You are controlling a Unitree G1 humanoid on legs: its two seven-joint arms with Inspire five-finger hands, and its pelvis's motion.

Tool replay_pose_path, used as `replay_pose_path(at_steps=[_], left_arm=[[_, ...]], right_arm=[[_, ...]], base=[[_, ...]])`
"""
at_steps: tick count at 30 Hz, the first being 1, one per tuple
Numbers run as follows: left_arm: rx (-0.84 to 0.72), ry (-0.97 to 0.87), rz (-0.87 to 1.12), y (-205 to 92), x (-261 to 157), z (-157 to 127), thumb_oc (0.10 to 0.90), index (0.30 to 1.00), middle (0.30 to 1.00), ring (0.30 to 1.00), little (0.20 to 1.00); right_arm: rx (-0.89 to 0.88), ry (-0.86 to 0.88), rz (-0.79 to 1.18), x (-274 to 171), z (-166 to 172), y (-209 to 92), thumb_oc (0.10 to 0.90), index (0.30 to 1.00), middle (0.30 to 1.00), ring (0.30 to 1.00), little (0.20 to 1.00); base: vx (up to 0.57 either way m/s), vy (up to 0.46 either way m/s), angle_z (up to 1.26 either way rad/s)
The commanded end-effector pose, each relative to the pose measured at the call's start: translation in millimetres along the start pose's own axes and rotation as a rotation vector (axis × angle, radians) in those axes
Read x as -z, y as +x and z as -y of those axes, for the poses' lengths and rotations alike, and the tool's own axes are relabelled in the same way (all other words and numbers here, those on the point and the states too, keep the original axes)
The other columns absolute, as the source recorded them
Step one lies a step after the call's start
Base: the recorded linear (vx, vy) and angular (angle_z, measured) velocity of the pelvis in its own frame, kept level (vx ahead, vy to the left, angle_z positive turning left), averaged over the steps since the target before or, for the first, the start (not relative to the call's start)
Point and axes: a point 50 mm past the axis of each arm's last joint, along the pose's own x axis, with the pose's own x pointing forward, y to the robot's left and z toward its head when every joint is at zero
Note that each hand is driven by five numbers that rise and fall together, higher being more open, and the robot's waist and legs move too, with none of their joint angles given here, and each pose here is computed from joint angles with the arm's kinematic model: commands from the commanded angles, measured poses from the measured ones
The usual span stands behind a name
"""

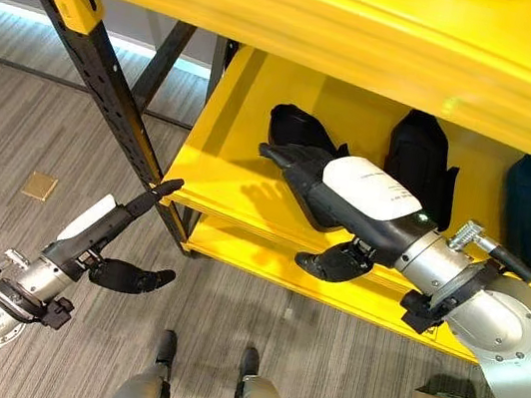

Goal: Move parts from the plastic box to the shelf.

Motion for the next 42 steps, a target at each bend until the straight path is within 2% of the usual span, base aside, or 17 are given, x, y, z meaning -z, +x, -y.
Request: replay_pose_path(at_steps=[1, 8, 10, 18, 27, 35, 42], left_arm=[[-0.030, 0.074, 0.250, 15, -43, -24, 0.900, 1.000, 1.000, 1.000, 1.000], [-0.054, 0.085, 0.209, 15, -40, -28, 0.900, 1.000, 1.000, 1.000, 1.000], [-0.029, 0.054, 0.125, 15, -30, -27, 0.900, 1.000, 1.000, 1.000, 1.000], [-0.024, 0.050, 0.149, 16, -31, -22, 0.900, 1.000, 1.000, 1.000, 1.000], [-0.001, 0.031, 0.152, 19, -31, -20, 0.900, 1.000, 1.000, 1.000, 1.000], [0.016, 0.088, 0.188, 23, -35, -14, 0.900, 1.000, 1.000, 1.000, 1.000], [-0.029, 0.146, 0.195, 27, -39, -28, 0.900, 1.000, 1.000, 1.000, 1.000]], right_arm=[[0.170, -0.111, 0.022, -8, 38, 6, 0.900, 1.000, 1.000, 1.000, 1.000], [0.199, -0.152, -0.132, 14, 35, 0, 0.900, 1.000, 1.000, 1.000, 1.000], [0.256, -0.258, -0.169, 19, 39, -6, 0.900, 1.000, 1.000, 1.000, 1.000], [0.327, -0.271, -0.179, 21, 53, -7, 0.900, 1.000, 1.000, 1.000, 1.000], [0.297, -0.278, -0.154, 22, 58, 9, 0.900, 1.000, 1.000, 1.000, 1.000], [0.258, -0.415, -0.131, 17, 59, 23, 0.900, 1.000, 1.000, 1.000, 1.000], [0.196, -0.448, -0.164, 25, 50, 28, 0.900, 1.000, 1.000, 1.000, 1.000]], base=[[-0.02, -0.028, 0.06], [0.00, -0.002, 0.01], [-0.03, 0.019, 0.00], [0.00, 0.000, 0.00], [0.00, 0.000, 0.00], [0.00, -0.001, 0.00], [0.00, 0.002, -0.01]])
